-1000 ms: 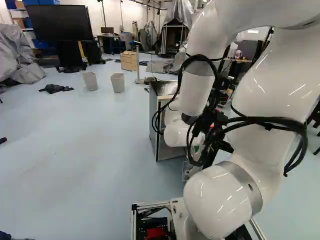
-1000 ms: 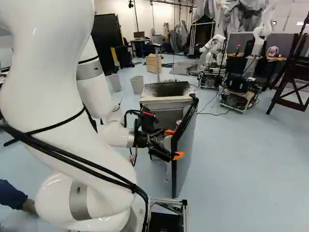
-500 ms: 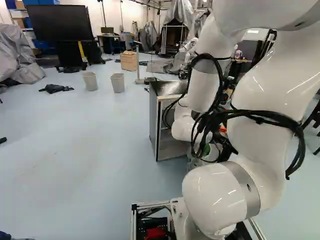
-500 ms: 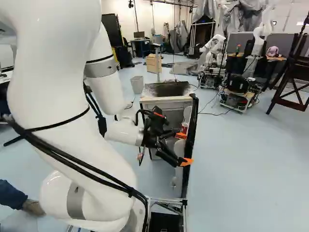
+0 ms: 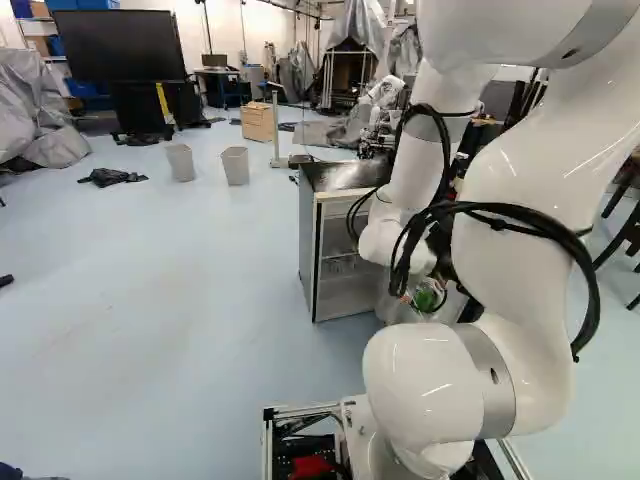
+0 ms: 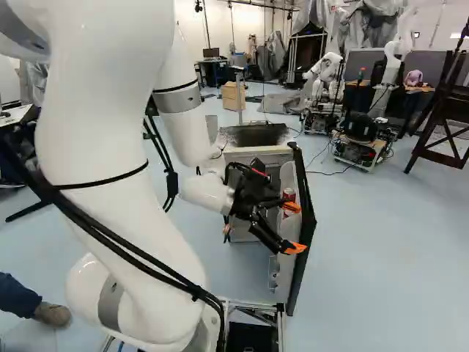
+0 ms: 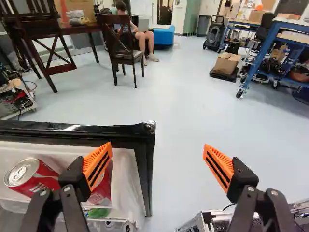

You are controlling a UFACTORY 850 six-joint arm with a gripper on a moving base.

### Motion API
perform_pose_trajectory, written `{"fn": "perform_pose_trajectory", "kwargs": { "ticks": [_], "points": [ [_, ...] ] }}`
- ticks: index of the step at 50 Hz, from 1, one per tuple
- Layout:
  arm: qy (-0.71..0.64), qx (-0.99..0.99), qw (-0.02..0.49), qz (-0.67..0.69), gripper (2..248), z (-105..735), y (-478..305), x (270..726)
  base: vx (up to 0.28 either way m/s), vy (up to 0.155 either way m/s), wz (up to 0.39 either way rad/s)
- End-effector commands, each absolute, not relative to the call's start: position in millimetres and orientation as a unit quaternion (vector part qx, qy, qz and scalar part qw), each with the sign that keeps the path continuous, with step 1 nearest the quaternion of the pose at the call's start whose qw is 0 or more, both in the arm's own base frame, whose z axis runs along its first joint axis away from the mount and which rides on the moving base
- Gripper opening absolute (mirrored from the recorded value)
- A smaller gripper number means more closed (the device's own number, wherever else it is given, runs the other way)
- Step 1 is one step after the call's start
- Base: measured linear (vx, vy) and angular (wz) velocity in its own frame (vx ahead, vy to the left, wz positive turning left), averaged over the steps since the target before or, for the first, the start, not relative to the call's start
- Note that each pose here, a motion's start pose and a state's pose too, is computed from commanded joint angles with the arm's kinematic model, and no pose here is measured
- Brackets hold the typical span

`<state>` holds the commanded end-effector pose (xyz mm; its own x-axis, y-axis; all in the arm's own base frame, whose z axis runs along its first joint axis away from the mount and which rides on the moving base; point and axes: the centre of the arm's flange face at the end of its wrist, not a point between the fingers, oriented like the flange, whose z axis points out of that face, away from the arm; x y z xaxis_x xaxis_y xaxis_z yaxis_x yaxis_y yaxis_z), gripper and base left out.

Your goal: Grab a drink from the fridge

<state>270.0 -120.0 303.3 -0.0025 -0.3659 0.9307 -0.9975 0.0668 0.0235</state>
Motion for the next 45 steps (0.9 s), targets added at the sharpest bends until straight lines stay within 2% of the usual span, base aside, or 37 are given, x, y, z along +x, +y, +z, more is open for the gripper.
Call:
{"fn": "perform_pose_trajectory", "kwargs": {
  "ticks": [45],
  "points": [
    [-0.665, 0.488, 0.440, 0.356, 247, 305, -198, 309, 0.000, 0.000, 0.000]
  ]
}}
